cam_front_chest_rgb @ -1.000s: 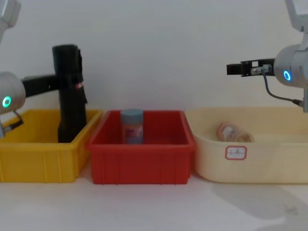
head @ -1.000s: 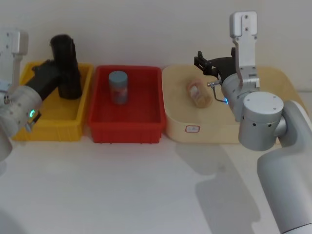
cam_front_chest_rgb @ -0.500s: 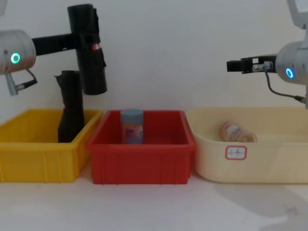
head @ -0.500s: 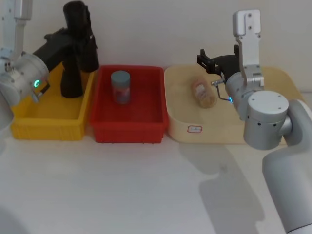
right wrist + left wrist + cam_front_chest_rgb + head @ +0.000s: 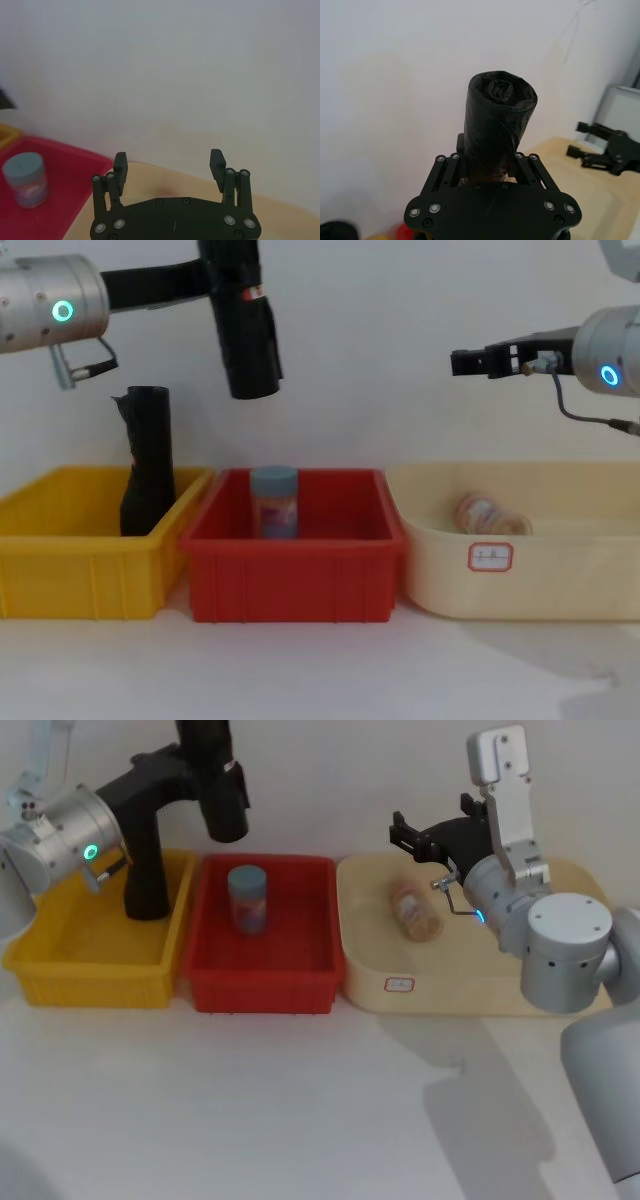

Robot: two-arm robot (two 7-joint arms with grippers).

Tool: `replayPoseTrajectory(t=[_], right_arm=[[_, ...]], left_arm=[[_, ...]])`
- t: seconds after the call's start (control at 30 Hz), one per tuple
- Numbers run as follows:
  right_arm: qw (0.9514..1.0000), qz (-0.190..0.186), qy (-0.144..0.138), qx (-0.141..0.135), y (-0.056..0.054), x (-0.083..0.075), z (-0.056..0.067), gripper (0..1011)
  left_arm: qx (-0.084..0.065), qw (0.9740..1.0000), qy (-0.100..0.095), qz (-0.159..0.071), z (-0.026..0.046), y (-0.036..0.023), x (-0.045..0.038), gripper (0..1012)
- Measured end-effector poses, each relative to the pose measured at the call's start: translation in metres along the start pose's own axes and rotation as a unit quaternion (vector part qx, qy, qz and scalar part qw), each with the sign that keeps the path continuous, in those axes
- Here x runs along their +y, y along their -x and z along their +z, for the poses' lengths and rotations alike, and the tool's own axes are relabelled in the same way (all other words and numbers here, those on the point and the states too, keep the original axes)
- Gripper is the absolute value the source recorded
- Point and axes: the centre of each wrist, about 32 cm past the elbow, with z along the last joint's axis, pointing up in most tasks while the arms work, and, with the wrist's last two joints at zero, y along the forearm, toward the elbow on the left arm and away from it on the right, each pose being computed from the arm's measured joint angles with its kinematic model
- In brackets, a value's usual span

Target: Pick up the garbage bag with the one hand and transfer it to the other hand.

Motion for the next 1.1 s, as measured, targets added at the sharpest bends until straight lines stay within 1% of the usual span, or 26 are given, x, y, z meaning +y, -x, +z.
replayPoseTrajectory(t=[0.03,0.07,0.1,0.13,0.17,0.23,0.27,0.33,0.37,0.43,0.47,0.5,0.6,0.63,0.7,0.77,0.8,0.9,0.93,1.03,1.07,1.1], right_arm=[[0.9999,0.011,-0.002,-0.002,-0.001,0.000,0.001,1001],[0.9999,0.016,-0.003,-0.003,-0.002,0.000,0.001,1001],[0.9999,0.016,-0.003,-0.003,-0.002,0.000,0.001,1001],[0.9996,0.027,-0.006,-0.004,-0.003,0.000,0.002,1001],[0.9992,0.038,-0.007,-0.005,-0.004,-0.001,0.003,1001],[0.9988,0.048,-0.009,-0.006,-0.005,-0.001,0.004,1001],[0.9982,0.058,-0.010,-0.007,-0.006,-0.001,0.005,1001],[0.9975,0.069,-0.011,-0.008,-0.007,-0.002,0.005,1001],[0.9966,0.081,-0.013,-0.008,-0.008,-0.002,0.006,1001],[0.9955,0.093,-0.014,-0.008,-0.008,-0.002,0.006,1001],[0.9951,0.098,-0.014,-0.008,-0.008,-0.003,0.007,1002],[0.9939,0.109,-0.016,-0.008,-0.009,-0.003,0.007,1001],[0.9917,0.127,-0.018,-0.008,-0.009,-0.004,0.008,1001],[0.9902,0.138,-0.019,-0.008,-0.010,-0.005,0.009,1001],[0.9883,0.151,-0.021,-0.007,-0.010,-0.005,0.010,1002],[0.9857,0.167,-0.023,-0.007,-0.011,-0.007,0.011,1002],[0.9838,0.177,-0.024,-0.007,-0.012,-0.007,0.012,1002],[0.9803,0.196,-0.026,-0.007,-0.013,-0.009,0.013,1001],[0.9780,0.207,-0.027,-0.006,-0.014,-0.010,0.013,1001],[0.9740,0.225,-0.030,-0.006,-0.016,-0.012,0.014,1002],[0.9712,0.236,-0.032,-0.007,-0.017,-0.014,0.015,1001],[0.9694,0.243,-0.033,-0.007,-0.017,-0.014,0.015,1002]], left_arm=[[0.001,1.0000,0.000,-0.006,0.0010,-0.0006,-0.0025,405],[0.003,0.9999,0.000,-0.017,0.0021,-0.0014,-0.0061,405],[0.003,0.9999,0.000,-0.017,0.0021,-0.0014,-0.0061,405],[0.005,0.9995,0.000,-0.030,0.0032,-0.0020,-0.0100,405],[0.007,0.9991,0.001,-0.042,0.0039,-0.0022,-0.0143,405],[0.010,0.9985,0.001,-0.053,0.0046,-0.0028,-0.0189,405],[0.012,0.9978,0.001,-0.066,0.0051,-0.0033,-0.0231,405],[0.015,0.9969,0.001,-0.077,0.0056,-0.0034,-0.0273,405],[0.018,0.9957,0.000,-0.091,0.0055,-0.0031,-0.0327,405],[0.020,0.9948,-0.002,-0.100,0.0053,-0.0029,-0.0372,405],[0.022,0.9939,-0.002,-0.108,0.0054,-0.0027,-0.0395,405],[0.025,0.9927,-0.004,-0.118,0.0052,-0.0024,-0.0446,405],[0.029,0.9907,-0.006,-0.133,0.0048,-0.0017,-0.0505,405],[0.031,0.9896,-0.008,-0.140,0.0045,-0.0012,-0.0543,405],[0.033,0.9886,-0.009,-0.147,0.0042,-0.0007,-0.0571,405],[0.034,0.9876,-0.010,-0.153,0.0048,0.0002,-0.0611,405],[0.036,0.9872,-0.013,-0.155,0.0038,0.0008,-0.0632,405],[0.037,0.9867,-0.016,-0.158,0.0026,0.0017,-0.0667,405],[0.036,0.9866,-0.017,-0.158,0.0024,0.0018,-0.0671,405],[0.037,0.9865,-0.020,-0.159,0.0013,0.0020,-0.0690,405],[0.037,0.9864,-0.022,-0.159,0.0004,0.0022,-0.0700,405],[0.037,0.9863,-0.023,-0.159,0.0000,0.0023,-0.0705,405]])
